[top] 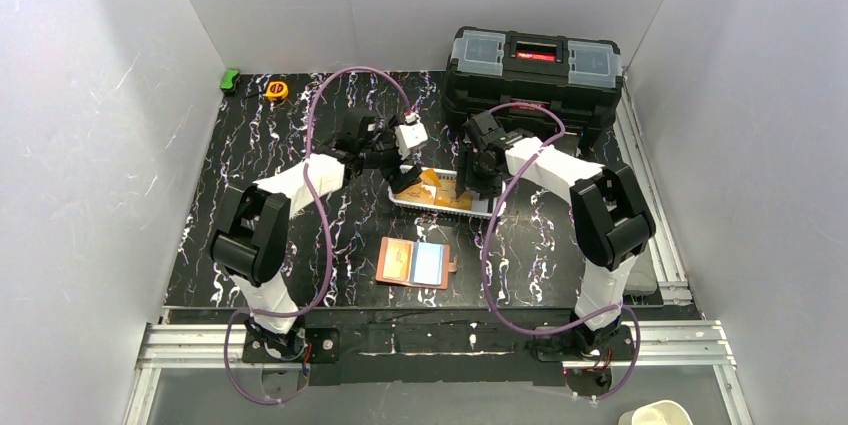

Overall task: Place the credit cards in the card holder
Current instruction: Pick up the credit card from the storage box.

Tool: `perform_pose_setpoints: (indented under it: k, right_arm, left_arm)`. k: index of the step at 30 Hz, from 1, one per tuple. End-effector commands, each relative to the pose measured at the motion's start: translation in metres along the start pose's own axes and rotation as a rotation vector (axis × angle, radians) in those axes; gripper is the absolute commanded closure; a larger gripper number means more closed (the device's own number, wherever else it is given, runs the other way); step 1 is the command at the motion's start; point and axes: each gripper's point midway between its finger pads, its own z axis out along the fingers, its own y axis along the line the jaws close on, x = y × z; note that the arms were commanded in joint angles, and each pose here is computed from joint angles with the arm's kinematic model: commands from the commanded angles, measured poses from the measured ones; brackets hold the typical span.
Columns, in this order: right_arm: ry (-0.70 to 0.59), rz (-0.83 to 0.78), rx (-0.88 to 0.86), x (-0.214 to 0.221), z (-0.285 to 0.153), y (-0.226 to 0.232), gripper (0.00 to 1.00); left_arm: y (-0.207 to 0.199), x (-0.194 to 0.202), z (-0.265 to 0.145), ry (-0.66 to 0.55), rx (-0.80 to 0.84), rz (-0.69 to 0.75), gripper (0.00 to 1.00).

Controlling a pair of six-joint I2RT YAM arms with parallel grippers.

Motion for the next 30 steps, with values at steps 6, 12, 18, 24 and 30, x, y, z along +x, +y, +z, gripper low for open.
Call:
perform_pose_setpoints:
  k: [6, 12, 18, 24, 30]
  right_arm:
    - [-0.016, 0.017, -0.126, -0.016, 0.006, 0.035, 0.35]
    - [0.009, 0.027, -0.171, -0.015, 0.006, 0.046, 0.36]
    - [0.036, 0.014, -0.232, -0.012, 0.003, 0.065, 0.4]
    - [0.036, -0.027, -0.285, -0.016, -0.009, 0.088, 0.4]
    - [-0.028, -0.06, -0.265, -0.029, -0.033, 0.075, 0.38]
  left_arm:
    - [-0.012, 0.006, -0.011, 0.005, 0.068, 0.137, 0.02]
    - [-0.012, 0.007, -0.014, 0.007, 0.066, 0.159, 0.02]
    - [-0.006, -0.001, -0.017, -0.014, 0.043, 0.151, 0.02]
    - [-0.005, -0.001, -0.023, -0.013, 0.048, 0.138, 0.02]
    - [-0.009, -0.003, -0.021, -0.03, 0.079, 0.147, 0.03]
